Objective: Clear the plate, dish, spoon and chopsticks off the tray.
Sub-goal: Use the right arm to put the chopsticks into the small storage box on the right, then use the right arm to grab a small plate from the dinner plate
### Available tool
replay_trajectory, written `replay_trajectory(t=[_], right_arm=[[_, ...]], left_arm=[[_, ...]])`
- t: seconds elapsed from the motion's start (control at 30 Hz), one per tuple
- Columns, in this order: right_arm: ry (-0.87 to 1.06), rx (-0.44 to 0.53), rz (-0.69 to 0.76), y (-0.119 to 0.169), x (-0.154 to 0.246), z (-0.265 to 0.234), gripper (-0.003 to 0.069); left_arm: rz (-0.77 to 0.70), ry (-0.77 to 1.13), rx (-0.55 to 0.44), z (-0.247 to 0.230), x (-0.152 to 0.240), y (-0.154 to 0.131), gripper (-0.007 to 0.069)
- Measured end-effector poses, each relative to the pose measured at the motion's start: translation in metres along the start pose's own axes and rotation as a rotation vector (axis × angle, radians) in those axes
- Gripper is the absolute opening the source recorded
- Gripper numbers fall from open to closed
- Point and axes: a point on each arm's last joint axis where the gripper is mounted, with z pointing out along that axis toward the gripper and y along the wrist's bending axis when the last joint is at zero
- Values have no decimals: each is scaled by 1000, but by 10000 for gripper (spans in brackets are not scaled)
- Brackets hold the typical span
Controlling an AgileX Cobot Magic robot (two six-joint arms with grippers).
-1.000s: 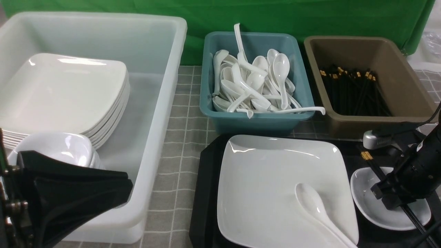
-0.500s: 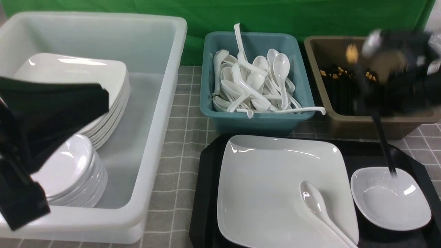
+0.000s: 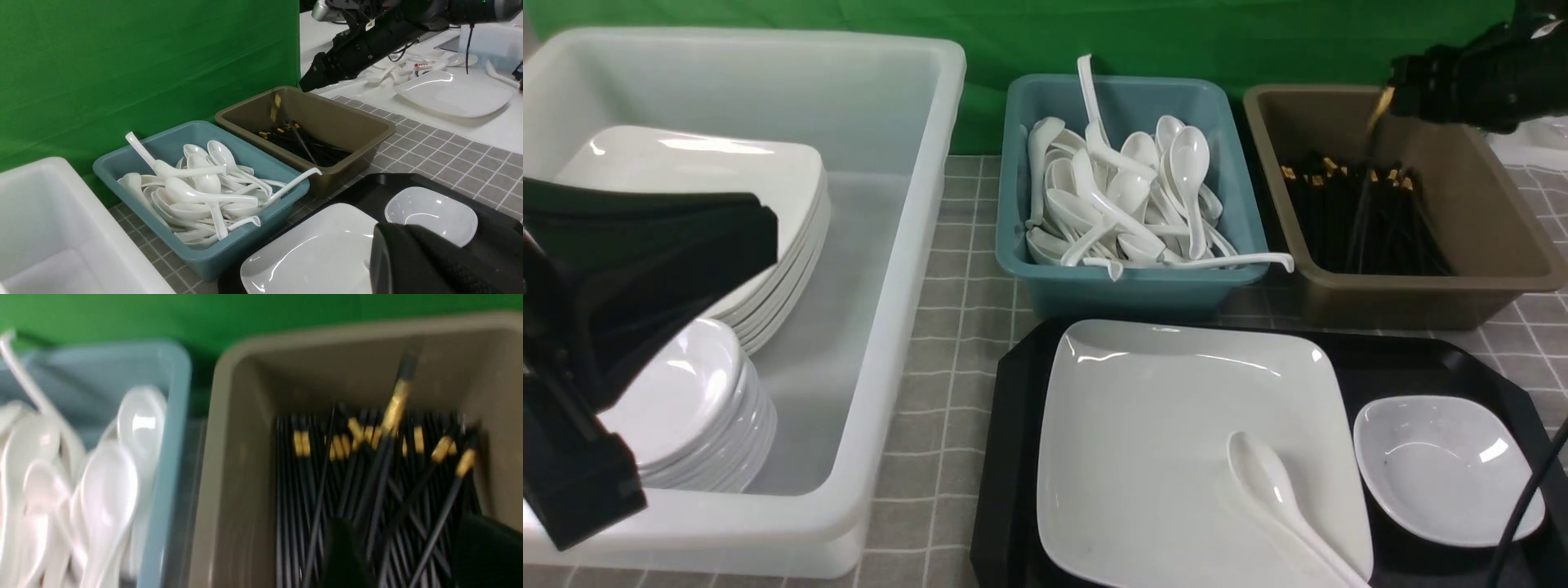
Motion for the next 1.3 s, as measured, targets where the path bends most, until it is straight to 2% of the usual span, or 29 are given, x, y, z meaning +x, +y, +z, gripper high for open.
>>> replay_trajectory(t=[0.1,0.2,0.3,0.43,0.53,0.57,0.63,0.7,0.77,1.07,1.3], right_arm=[[60,7,-85,6,-2,-28,387],[151,17,-204,25,1,-76,314],[212,26,-268,36,13,-95,295],[414,22,-439,64,73,-122,288],[603,35,-657,64,146,-119,351],[617,33,-679,63,153,-118,356],[669,13,-771,55,187,-109,438],[660,1,-804,50,206,-100,482],[630,-10,-833,47,220,-90,496],[650,-30,-848,45,235,-59,458],[659,-27,-836,44,237,-56,451]], left_arm=[[11,3,-5,0,0,0,10],[30,12,-13,0,1,1,10],[38,17,-14,0,1,1,10],[44,27,-10,0,3,1,10],[44,34,-5,0,4,1,10],[44,34,-5,0,4,1,10],[44,37,-2,0,4,0,10],[43,40,0,0,4,0,10],[41,47,5,0,5,0,10],[39,63,18,1,7,-1,10],[39,63,18,1,7,-1,10]])
